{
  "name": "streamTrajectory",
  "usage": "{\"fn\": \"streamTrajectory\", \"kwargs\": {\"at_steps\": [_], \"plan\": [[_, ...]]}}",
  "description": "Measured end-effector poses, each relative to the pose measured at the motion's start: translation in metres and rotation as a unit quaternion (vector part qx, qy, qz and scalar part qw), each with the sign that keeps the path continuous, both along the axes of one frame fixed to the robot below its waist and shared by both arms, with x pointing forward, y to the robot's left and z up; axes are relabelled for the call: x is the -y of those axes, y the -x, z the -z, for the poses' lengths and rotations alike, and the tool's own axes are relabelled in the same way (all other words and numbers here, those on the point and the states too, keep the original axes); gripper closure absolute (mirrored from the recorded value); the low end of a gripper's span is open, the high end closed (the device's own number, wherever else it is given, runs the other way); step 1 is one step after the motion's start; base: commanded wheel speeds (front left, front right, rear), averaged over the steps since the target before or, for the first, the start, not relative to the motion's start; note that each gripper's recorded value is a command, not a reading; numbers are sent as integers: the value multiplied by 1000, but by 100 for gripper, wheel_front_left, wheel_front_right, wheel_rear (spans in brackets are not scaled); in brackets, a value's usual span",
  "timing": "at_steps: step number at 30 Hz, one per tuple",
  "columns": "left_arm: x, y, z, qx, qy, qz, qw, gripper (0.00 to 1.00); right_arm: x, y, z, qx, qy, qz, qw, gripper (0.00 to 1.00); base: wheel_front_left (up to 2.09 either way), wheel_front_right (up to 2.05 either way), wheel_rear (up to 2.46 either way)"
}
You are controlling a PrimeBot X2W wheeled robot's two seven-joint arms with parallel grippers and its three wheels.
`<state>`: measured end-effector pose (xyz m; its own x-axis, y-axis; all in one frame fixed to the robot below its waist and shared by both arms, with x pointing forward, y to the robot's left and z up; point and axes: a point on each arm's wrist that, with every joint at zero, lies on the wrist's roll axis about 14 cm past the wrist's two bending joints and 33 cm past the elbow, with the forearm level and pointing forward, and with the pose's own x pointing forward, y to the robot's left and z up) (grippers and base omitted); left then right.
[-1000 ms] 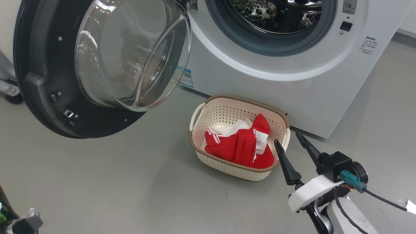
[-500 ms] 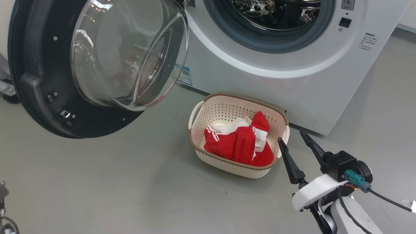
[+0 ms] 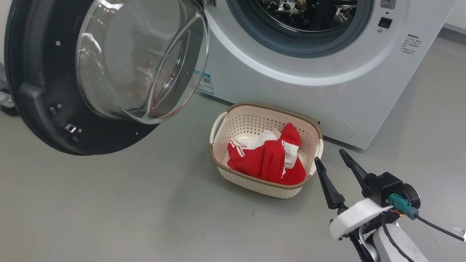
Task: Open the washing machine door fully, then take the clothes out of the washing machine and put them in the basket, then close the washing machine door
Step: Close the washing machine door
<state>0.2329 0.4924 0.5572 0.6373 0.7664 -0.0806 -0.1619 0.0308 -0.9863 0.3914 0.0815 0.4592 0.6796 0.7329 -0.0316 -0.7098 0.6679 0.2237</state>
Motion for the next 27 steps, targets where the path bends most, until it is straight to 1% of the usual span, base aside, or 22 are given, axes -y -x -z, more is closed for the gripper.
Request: {"fn": "streamTrajectory", "kwargs": {"at_steps": [3,5,7,27], "plan": [[-3,-1,-2,0,1,-1,1000,100,0,0,-1,1,-1,0,1000,0,0,0,0],[-8,-6,-8,13,7,-5,1000,100,1,0,-1,0,-3,1,1000,0,0,0,0],[-8,-13,-11,12,6,4,1000,100,2,-1,1,-2,-3,3,1000,0,0,0,0],[-2,-60,6,-24,26,41,999,100,24,-10,15,-16,1,29,999,0,0,0,0]]}}
